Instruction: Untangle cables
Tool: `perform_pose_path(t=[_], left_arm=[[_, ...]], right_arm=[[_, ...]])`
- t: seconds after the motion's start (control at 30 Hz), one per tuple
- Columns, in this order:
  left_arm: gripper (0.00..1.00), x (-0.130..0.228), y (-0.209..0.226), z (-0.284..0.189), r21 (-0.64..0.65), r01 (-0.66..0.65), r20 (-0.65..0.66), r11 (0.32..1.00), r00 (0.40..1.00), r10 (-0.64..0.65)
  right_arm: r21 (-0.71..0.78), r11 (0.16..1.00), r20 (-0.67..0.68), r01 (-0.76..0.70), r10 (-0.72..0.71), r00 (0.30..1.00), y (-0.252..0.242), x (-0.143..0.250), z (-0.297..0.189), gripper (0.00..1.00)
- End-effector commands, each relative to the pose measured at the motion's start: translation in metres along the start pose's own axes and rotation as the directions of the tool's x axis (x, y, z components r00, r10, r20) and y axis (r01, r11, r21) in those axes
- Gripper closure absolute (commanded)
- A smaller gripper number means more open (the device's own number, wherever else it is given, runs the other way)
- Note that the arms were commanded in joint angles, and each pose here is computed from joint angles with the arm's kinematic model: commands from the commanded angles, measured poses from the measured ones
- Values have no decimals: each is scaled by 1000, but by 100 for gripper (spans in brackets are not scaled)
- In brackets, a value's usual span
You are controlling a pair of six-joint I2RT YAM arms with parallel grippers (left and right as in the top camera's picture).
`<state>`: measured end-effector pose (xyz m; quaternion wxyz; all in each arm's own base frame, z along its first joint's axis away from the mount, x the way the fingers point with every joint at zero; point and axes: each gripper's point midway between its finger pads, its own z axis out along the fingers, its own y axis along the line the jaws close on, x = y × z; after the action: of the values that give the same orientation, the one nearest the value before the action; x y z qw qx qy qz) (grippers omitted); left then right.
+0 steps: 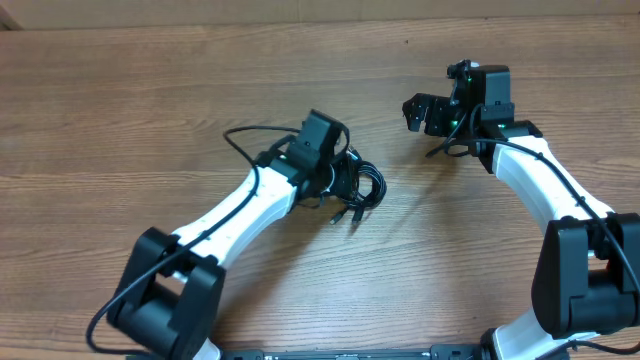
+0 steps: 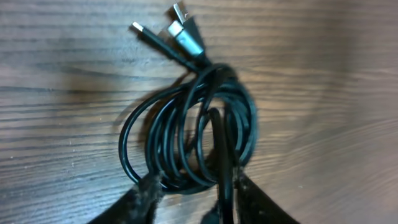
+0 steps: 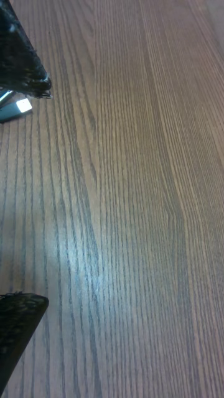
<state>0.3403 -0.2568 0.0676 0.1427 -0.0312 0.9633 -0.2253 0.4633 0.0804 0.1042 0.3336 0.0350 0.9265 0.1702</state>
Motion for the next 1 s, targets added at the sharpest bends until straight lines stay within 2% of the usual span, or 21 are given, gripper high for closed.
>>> perform_pose_path(t=[0.0, 0.1, 0.17, 0.23, 0.37, 0.5, 0.57, 0.63, 0.77, 0.83, 0.97], left_arm=[[69, 1, 4, 13, -40, -67, -9, 997, 998, 66], [73, 6, 11, 22, -56, -150, -38, 987, 988, 148], [82, 7, 13, 24, -60, -197, -48, 979, 980, 194], [95, 3, 18, 23, -90, -250, -39, 964, 968, 247], [96, -4, 40, 14, -225, -344, -54, 912, 938, 341], [96, -26, 70, -16, -457, -431, -104, 778, 894, 435], [96, -40, 73, -31, -524, -454, -110, 721, 875, 471], [95, -54, 69, -42, -553, -461, -99, 694, 863, 495], [76, -72, 55, -58, -549, -442, -57, 709, 867, 496], [57, -79, 47, -63, -521, -434, -35, 735, 871, 489], [48, -87, 20, -74, -389, -422, 2, 819, 888, 459]], right_arm=[[1, 1000, 50, 10, -10, 999, 4, -20, -10, 0], [1, 1000, 46, 9, -9, 999, 4, -19, -10, 0], [2, 1000, 45, 8, -9, 999, 4, -19, -10, 0], [2, 1000, 45, 8, -8, 999, 4, -18, -10, 0], [1, 1000, 45, 8, -8, 999, 4, -18, -10, 0], [2, 1000, 40, 6, -6, 999, 4, -17, -10, 0], [2, 999, 34, -33, 33, 999, 3, -16, -10, 0], [-4, 997, 32, -75, 75, 997, 4, -15, -10, 0], [-29, 996, 18, -82, 82, 996, 9, -13, -9, 4], [-32, 994, 5, -106, 106, 994, 9, -10, -9, 4], [-30, 991, 2, -129, 129, 992, 9, -9, -9, 5]])
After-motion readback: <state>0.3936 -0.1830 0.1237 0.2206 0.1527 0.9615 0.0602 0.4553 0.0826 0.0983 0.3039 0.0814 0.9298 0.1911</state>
